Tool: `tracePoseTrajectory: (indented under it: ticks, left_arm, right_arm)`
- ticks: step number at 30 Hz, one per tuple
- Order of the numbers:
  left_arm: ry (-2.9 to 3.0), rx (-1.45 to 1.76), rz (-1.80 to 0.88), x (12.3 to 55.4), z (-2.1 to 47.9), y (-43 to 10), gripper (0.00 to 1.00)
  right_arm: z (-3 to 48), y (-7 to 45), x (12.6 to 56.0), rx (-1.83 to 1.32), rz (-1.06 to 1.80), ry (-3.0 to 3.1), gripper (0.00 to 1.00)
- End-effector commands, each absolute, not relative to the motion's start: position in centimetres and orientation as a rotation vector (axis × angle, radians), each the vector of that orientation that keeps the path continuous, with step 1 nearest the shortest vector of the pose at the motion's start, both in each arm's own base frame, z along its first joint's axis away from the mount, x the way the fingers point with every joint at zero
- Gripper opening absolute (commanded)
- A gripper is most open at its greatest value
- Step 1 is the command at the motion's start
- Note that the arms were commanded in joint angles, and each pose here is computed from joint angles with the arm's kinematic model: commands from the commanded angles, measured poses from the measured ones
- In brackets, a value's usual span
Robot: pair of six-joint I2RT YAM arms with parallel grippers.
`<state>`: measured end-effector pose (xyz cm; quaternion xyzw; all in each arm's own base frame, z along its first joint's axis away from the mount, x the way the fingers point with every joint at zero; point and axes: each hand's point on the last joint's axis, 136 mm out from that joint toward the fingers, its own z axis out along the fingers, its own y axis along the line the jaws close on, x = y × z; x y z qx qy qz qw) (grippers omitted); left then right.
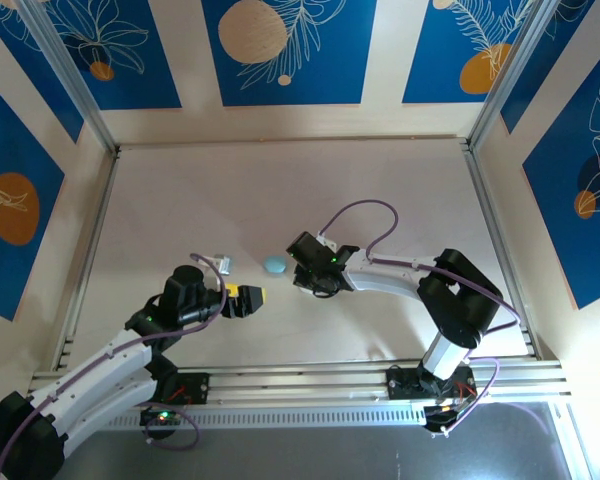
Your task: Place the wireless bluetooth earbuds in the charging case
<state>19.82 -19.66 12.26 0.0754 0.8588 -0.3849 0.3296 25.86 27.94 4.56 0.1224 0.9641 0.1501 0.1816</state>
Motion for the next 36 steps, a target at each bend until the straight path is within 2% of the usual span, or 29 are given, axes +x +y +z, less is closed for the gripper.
tracePoseTrajectory:
  ticks: [1, 27, 36]
  left_arm:
    - [2.229, 0.213, -1.013, 19.9, 12.6, -19.6, 1.00]
    - [2.231, 0.211, -1.014, 19.9, 12.5, -19.6, 1.00]
    - [2.233, 0.212, -1.020, 19.8, 12.6, -19.6, 1.00]
  right_arm:
    - [5.0, 27.0, 25.9, 0.375, 0.389, 2.697, 0.14]
    - [2.9, 26.6, 25.1, 0.402, 0.319, 2.747, 0.14]
    - [4.3, 27.4, 25.1, 0.365, 0.363, 2.729, 0.30]
